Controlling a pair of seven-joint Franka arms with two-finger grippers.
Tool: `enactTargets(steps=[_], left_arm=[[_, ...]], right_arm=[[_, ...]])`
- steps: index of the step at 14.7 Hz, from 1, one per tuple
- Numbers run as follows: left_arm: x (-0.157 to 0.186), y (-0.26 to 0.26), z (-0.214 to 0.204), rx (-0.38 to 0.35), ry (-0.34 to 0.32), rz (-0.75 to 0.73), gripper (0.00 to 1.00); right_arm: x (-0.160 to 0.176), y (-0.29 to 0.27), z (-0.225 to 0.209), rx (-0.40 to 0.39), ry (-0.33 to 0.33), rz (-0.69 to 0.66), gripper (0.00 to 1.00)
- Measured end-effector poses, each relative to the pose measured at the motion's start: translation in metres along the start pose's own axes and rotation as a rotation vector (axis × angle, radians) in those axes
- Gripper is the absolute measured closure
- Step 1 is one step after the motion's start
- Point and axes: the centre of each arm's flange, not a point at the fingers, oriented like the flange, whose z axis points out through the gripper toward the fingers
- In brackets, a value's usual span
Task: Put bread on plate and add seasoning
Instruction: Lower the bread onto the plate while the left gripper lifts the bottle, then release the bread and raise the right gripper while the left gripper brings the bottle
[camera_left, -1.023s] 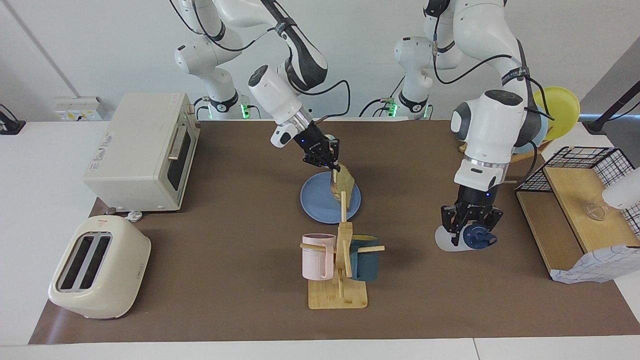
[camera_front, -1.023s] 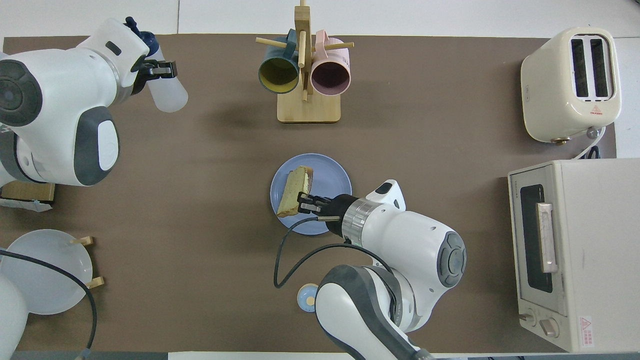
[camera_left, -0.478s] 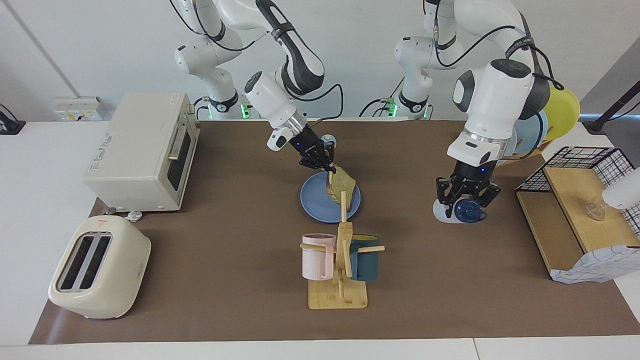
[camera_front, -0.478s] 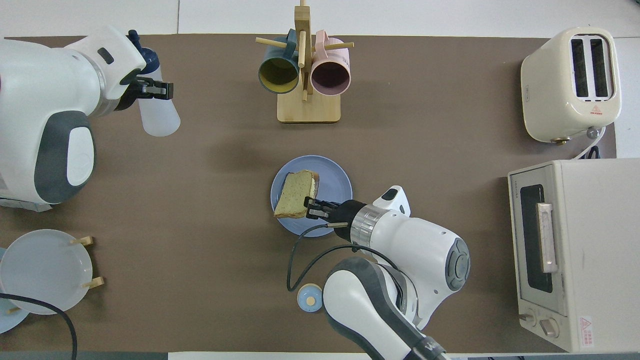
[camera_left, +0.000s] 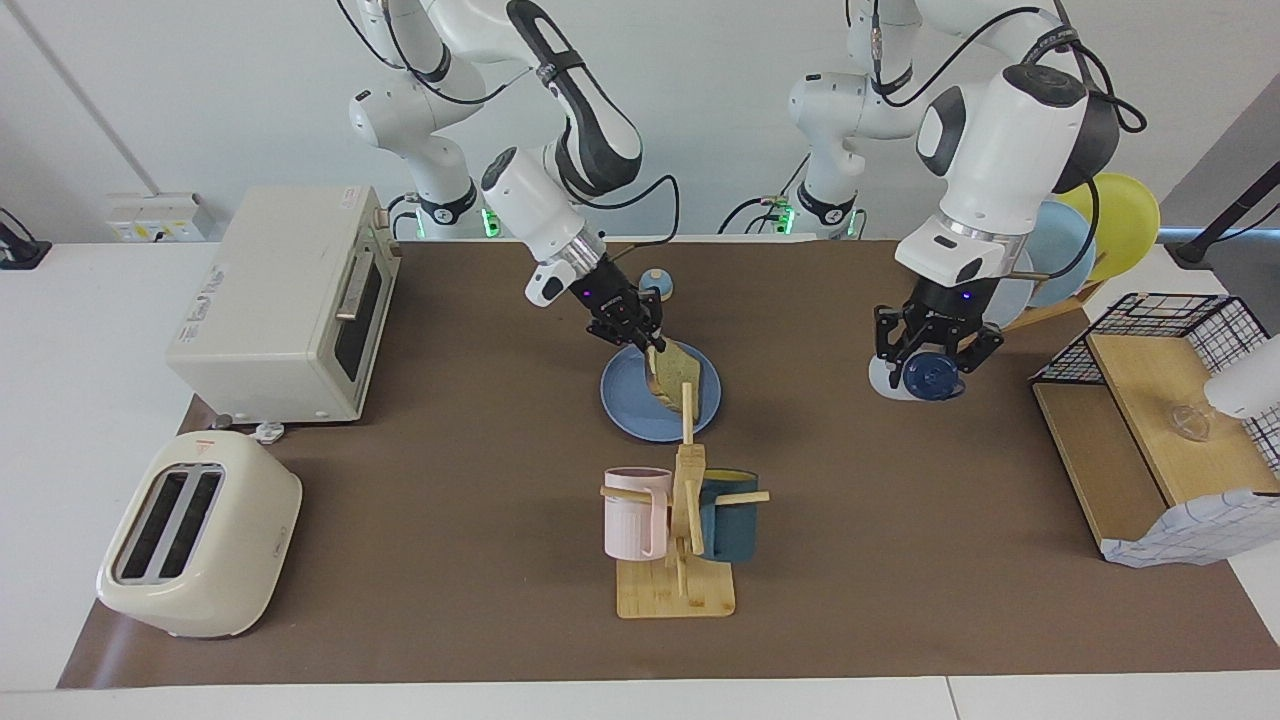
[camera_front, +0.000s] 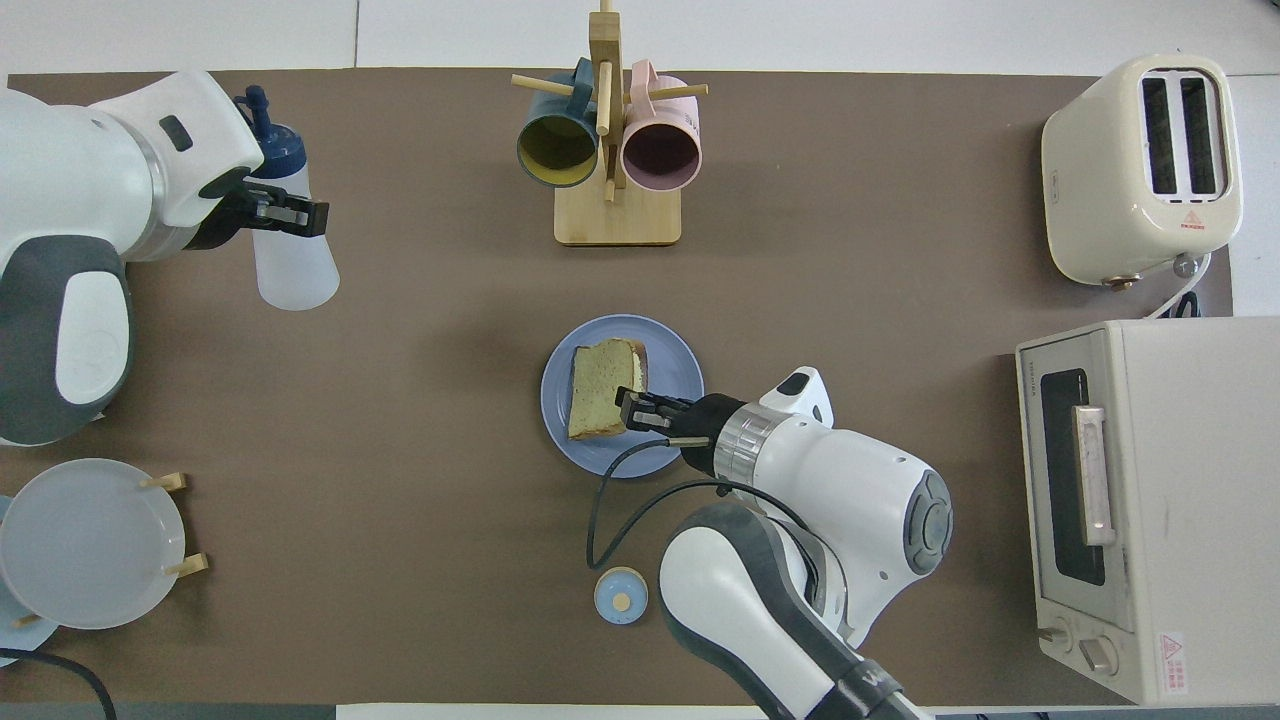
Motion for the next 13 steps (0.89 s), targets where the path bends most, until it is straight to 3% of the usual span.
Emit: enactTargets(steps=[1,3,8,13], left_arm=[[-0.003,0.000,-0.006,-0.002,-0.008,0.009,0.59],[-0.009,0.001,-0.017,-0.007,-0.028,0.038,0.59],[-0.024,0.005,-0.035,-0.050,-0.094,0.175,0.59],[-0.038,0.011,-0.043,-0.095,-0.161,0.341,0.59]], right_arm=[[0.004,0.004,-0.002,-0.002,0.007,-0.015,0.53],[0.011,0.010,-0.005,-0.007,0.018,-0.020,0.50],[0.013,0.012,-0.006,-0.008,0.021,-0.018,0.00],[0.022,0.019,-0.010,-0.013,0.035,-0.001,0.00]])
